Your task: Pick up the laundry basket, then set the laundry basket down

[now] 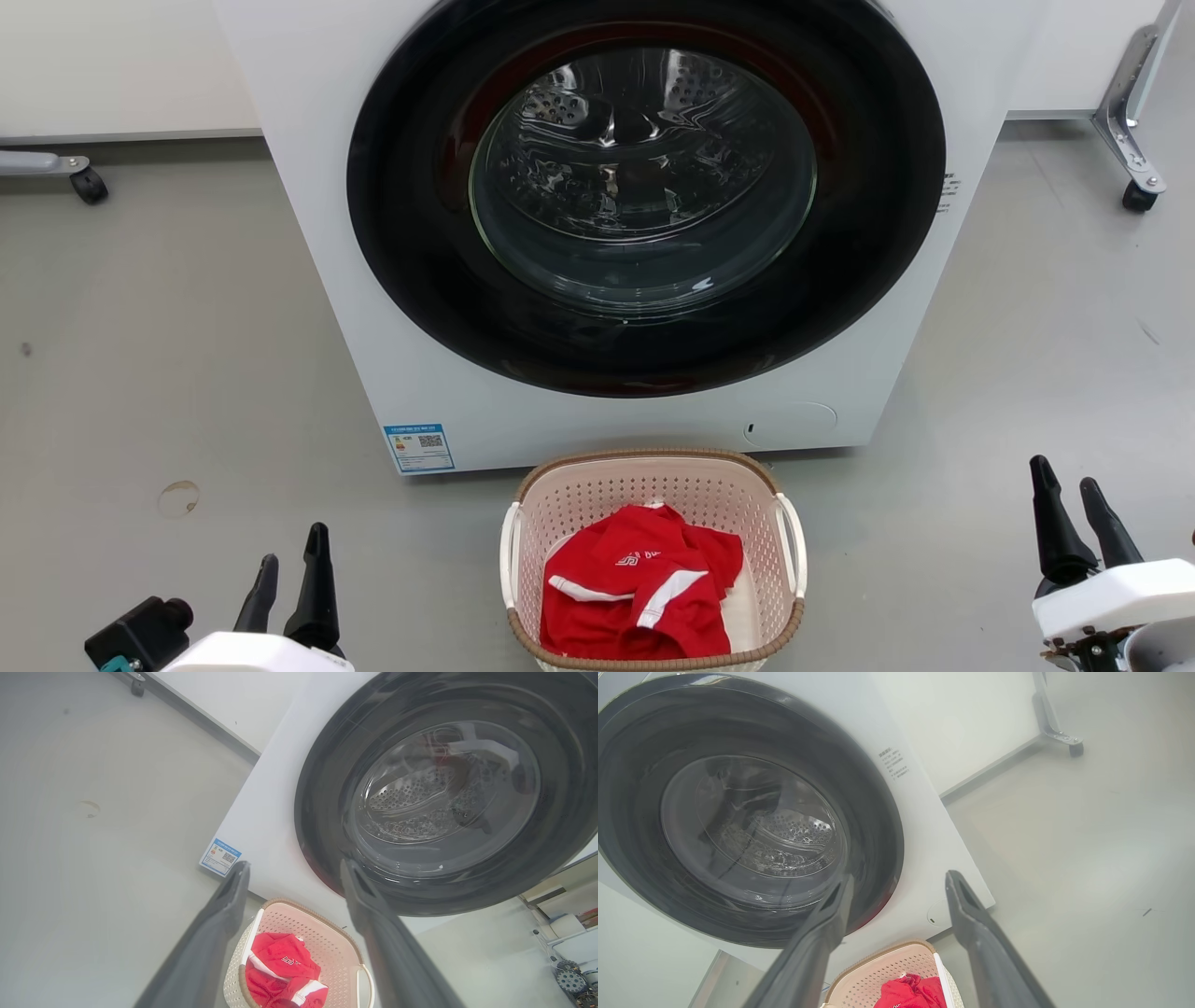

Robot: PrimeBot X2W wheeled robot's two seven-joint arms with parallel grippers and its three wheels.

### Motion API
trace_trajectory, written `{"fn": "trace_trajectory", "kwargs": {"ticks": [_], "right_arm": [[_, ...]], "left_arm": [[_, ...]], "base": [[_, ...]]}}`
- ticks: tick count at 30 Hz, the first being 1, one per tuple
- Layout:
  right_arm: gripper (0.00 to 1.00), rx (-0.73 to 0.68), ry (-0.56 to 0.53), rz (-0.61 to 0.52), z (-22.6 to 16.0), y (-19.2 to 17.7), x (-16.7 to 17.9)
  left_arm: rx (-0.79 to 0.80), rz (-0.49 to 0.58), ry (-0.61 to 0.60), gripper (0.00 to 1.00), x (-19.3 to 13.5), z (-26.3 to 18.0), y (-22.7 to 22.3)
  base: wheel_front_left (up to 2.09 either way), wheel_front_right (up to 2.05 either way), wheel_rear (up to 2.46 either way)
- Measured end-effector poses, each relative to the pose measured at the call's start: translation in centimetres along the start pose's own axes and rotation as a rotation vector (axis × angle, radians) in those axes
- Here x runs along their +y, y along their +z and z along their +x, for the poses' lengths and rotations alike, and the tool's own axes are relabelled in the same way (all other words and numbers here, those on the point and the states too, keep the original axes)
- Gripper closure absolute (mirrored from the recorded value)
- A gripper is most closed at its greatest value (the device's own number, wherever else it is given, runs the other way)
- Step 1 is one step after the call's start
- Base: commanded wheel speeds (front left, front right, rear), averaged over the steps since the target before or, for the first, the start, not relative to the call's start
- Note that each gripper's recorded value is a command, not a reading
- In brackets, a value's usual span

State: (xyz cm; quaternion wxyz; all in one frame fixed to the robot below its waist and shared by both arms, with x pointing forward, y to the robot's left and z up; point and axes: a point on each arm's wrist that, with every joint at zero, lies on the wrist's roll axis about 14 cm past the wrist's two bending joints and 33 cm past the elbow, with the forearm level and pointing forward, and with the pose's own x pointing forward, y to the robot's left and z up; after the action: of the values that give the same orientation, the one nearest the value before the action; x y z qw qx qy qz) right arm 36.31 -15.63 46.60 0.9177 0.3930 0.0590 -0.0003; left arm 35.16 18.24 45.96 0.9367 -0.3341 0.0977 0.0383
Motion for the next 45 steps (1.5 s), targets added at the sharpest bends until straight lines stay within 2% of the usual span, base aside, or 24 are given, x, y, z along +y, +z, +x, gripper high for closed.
{"fn": "trace_trajectory", "kwargs": {"ticks": [14,35,45], "right_arm": [[0.0,-0.001,0.041,-0.154,0.0,-0.2,0.9],[0.0,-0.03,0.158,-0.403,0.6,0.0,3.5],[0.0,-0.031,0.202,-0.517,0.4,-0.5,4.3]], "left_arm": [[-0.004,0.166,-0.025,0.0,-0.6,-0.2,0.0],[-0.01,0.425,-0.053,0.0,-1.5,-0.9,0.4],[-0.058,0.549,-0.079,0.0,-2.4,-1.1,1.2]], "base": [[0.0,0.0,0.0],[0.0,0.0,0.0],[0.0,0.0,0.0]]}}
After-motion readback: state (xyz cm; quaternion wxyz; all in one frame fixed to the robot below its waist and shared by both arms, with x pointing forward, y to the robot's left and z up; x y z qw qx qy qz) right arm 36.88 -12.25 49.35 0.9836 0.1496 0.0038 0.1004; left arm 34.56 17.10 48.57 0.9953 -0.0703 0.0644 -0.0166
